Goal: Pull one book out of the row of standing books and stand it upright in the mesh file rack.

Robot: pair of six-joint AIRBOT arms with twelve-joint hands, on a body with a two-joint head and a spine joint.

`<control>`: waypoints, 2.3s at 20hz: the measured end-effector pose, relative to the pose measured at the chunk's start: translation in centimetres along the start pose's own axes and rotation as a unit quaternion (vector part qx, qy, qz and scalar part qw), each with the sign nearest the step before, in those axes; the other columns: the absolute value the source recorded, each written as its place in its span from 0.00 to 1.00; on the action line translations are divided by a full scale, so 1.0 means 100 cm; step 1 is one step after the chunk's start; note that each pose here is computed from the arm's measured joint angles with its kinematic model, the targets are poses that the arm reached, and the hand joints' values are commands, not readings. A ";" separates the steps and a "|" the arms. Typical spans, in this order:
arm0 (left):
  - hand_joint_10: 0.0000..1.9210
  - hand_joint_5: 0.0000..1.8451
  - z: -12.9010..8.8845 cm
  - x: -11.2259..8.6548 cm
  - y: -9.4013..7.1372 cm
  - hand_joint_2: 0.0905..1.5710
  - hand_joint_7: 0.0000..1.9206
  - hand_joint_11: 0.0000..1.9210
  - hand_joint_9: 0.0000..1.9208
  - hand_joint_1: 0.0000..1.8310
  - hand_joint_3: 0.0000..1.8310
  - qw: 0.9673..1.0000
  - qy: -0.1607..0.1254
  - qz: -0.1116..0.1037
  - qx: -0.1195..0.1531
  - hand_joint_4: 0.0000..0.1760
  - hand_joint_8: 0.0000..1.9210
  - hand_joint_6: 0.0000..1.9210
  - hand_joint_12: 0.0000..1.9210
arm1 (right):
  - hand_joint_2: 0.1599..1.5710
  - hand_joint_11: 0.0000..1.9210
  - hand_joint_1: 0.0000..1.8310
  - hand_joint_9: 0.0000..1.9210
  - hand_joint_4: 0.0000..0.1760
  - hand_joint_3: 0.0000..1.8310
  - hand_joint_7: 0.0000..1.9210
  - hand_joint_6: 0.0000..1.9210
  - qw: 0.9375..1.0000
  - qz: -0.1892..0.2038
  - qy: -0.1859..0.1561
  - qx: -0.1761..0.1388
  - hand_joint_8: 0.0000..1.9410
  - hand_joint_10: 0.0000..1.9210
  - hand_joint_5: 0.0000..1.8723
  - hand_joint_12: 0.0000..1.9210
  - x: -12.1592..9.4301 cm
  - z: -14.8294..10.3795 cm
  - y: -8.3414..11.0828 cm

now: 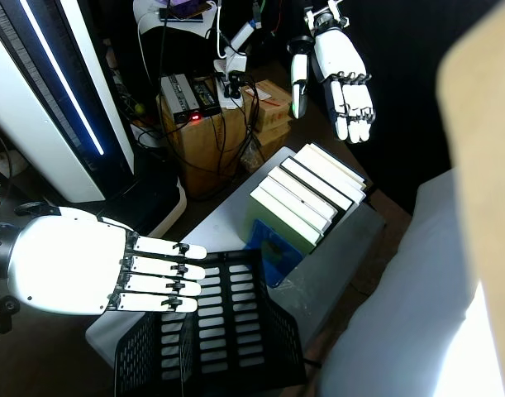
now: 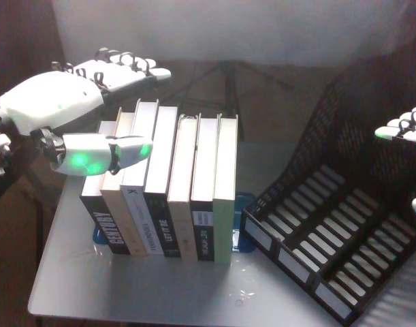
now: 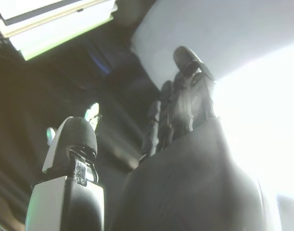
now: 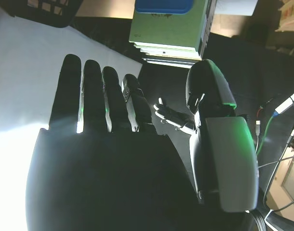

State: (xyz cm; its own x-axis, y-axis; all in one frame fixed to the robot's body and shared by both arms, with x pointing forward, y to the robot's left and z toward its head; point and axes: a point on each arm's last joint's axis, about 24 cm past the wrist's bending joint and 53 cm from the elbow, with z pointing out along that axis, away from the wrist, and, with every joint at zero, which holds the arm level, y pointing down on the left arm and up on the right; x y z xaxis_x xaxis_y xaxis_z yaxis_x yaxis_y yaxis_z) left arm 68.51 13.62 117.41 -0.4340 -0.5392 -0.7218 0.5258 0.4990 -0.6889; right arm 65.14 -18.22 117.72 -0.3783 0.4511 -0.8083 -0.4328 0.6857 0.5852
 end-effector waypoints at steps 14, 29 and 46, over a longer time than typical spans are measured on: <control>0.00 0.20 0.026 0.046 0.037 0.78 0.00 0.00 0.00 0.01 0.00 0.994 0.078 0.037 -0.062 0.36 0.00 0.01 0.00 | 0.81 0.00 0.10 0.00 0.00 0.00 0.00 0.00 1.000 0.000 0.007 0.007 0.00 0.00 0.00 0.00 0.007 0.003 -0.006; 0.00 0.36 0.039 0.077 0.049 0.77 0.05 0.00 0.00 0.02 0.00 0.983 0.133 0.087 -0.089 0.35 0.01 0.01 0.00 | 0.81 0.00 0.12 0.00 0.00 0.00 0.00 0.00 1.000 0.005 0.009 0.009 0.00 0.00 0.00 0.00 0.010 0.005 -0.008; 0.00 0.32 0.023 0.121 0.010 0.70 0.01 0.00 0.00 0.00 0.00 0.947 0.240 0.212 -0.025 0.42 0.00 0.00 0.00 | 0.82 0.00 0.13 0.00 0.00 0.00 0.00 0.00 1.000 0.017 0.011 0.022 0.00 0.00 0.00 0.00 0.014 0.002 -0.016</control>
State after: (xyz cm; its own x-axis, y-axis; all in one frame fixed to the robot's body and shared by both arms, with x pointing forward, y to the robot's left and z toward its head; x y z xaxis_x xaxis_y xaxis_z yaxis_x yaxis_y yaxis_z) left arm 65.42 6.03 108.16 -0.4806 0.0804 -0.8733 0.6964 0.6402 -0.3243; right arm 65.52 -18.57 115.62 -0.4098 0.4631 -0.7859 -0.3826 0.6948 0.6090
